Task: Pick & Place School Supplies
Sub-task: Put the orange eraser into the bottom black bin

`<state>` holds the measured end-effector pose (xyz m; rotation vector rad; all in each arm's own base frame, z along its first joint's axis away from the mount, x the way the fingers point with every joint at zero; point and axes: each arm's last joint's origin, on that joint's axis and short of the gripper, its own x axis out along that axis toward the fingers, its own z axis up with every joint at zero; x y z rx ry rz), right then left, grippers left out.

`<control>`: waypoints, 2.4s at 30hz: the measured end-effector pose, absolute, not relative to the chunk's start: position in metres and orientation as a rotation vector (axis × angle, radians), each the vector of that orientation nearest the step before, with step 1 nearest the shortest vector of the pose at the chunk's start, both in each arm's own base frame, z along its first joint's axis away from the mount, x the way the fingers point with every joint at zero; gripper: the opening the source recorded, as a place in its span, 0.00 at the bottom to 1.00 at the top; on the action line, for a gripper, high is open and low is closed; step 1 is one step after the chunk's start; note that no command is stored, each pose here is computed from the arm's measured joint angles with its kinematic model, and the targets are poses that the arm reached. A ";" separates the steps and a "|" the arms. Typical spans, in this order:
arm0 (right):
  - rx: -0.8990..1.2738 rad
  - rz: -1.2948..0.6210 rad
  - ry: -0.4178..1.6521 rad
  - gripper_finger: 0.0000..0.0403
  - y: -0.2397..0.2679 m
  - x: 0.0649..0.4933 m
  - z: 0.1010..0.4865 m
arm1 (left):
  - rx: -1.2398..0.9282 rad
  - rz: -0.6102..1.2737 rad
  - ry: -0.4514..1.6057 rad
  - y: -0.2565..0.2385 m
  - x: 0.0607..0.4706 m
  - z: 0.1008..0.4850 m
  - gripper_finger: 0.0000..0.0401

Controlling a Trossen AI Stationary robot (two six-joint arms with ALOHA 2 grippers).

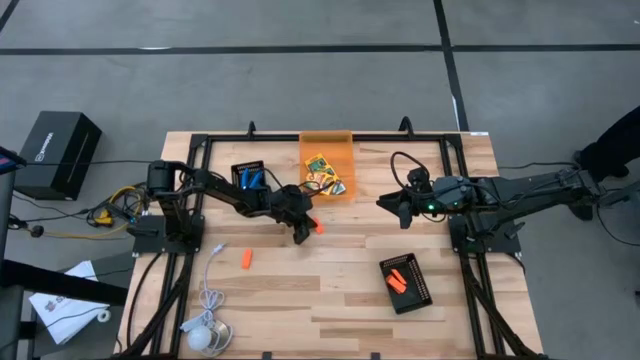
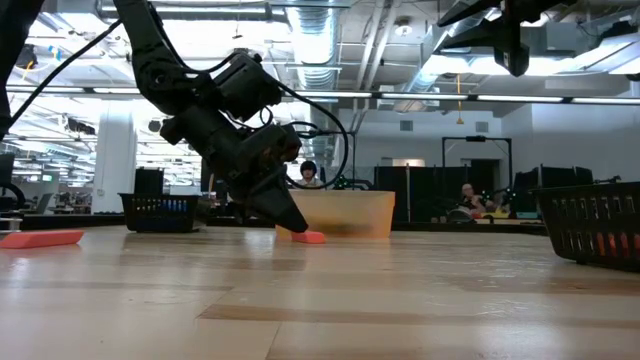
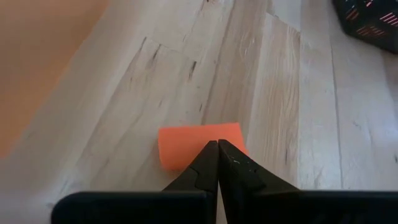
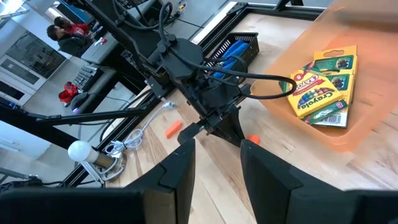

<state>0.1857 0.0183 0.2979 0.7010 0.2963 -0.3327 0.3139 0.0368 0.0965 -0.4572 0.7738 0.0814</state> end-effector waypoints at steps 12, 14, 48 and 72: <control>0.700 -0.333 0.297 0.30 0.018 0.186 0.298 | -0.505 0.065 0.814 0.027 0.307 0.090 0.00; 0.700 -0.333 0.297 0.30 0.018 0.186 0.298 | -0.510 0.067 0.829 0.025 0.304 0.087 0.00; 0.530 -0.136 0.719 0.43 0.007 0.252 0.233 | -0.470 0.121 0.646 0.034 0.282 0.158 0.32; 0.396 -0.040 0.729 0.38 -0.029 0.309 0.275 | -0.378 0.053 0.714 0.028 0.300 0.151 0.20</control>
